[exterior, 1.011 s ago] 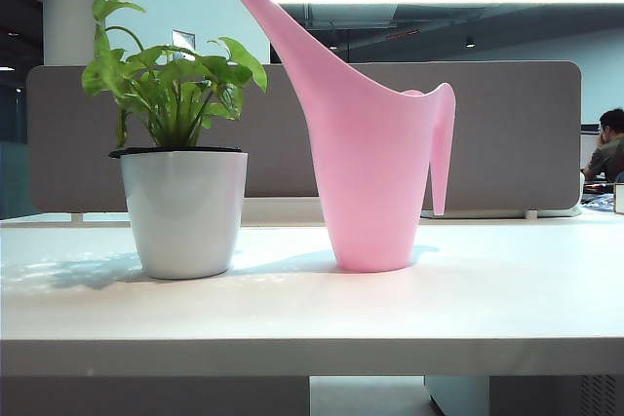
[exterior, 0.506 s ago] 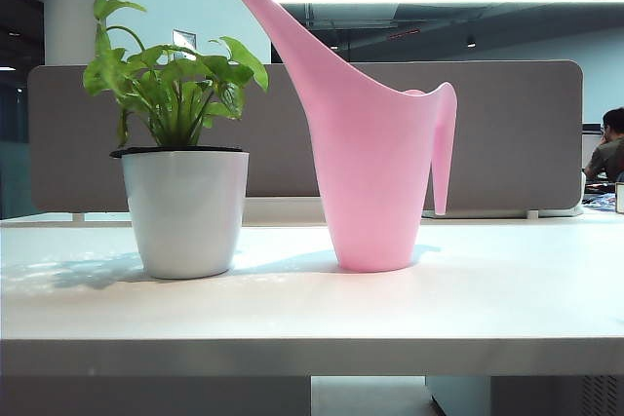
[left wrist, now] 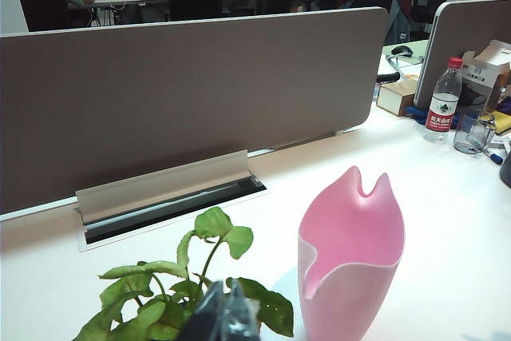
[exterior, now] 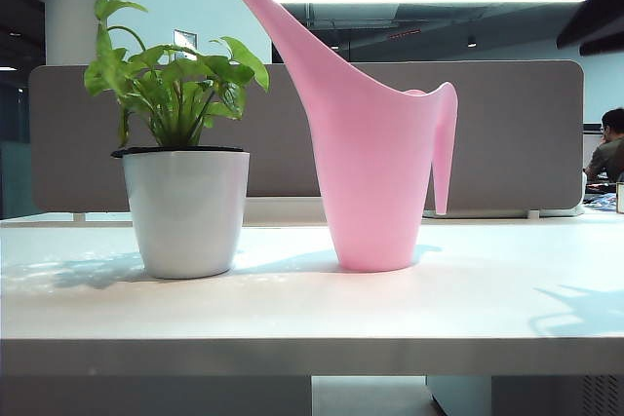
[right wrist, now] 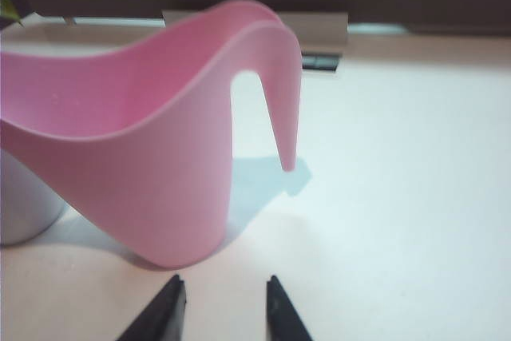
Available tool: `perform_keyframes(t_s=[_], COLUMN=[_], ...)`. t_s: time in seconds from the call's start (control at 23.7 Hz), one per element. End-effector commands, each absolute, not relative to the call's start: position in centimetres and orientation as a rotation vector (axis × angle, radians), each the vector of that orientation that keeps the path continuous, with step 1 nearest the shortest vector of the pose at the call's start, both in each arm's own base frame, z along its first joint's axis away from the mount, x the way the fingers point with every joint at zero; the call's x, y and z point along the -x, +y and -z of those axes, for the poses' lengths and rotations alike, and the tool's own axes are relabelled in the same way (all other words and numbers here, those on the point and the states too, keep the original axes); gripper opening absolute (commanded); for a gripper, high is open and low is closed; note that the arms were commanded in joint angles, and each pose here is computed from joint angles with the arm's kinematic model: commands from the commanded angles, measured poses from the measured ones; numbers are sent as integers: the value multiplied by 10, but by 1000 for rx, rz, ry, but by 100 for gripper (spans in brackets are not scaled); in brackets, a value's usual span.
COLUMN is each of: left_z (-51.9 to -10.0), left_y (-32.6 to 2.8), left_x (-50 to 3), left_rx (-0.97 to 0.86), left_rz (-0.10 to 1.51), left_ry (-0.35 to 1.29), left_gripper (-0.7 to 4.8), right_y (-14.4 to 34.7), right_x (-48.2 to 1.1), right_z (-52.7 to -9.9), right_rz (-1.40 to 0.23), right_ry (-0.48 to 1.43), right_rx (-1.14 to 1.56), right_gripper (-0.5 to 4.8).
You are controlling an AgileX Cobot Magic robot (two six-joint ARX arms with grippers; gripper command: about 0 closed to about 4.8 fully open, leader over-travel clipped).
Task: Pick up the watering can from the table, water the potted plant, and put the can back.
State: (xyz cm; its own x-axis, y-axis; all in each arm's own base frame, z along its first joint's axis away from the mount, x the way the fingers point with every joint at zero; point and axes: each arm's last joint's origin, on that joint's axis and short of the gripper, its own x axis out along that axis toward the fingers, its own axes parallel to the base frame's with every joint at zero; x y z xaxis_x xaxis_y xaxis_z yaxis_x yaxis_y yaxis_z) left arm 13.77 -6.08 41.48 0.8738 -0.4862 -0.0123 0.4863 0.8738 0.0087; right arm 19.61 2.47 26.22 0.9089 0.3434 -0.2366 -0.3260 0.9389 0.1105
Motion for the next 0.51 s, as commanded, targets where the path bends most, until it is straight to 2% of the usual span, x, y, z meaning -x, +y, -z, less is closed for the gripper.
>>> perform_keyframes(t_s=[0.04, 0.21, 0.42, 0.51], left_z=[-417, -414, -392, -386], left_y=[-61, -61, -60, -60], left_x=[-137, -138, -137, -135], left_rx=[-14, -18, -51, -59], left_rz=[511, 513, 502, 502], left_ry=[-5, 22, 251, 311], left_gripper=[3, 3, 3, 3], right_y=[27, 28, 28, 28], right_x=[-195, -196, -197, -201], right_z=[-268, -270, -271, -271], right_rz=[-365, -376, -385, -384], right_ry=[216, 176, 136, 113], right_rx=[-64, 32, 189, 206], right_gripper=[149, 149, 151, 169])
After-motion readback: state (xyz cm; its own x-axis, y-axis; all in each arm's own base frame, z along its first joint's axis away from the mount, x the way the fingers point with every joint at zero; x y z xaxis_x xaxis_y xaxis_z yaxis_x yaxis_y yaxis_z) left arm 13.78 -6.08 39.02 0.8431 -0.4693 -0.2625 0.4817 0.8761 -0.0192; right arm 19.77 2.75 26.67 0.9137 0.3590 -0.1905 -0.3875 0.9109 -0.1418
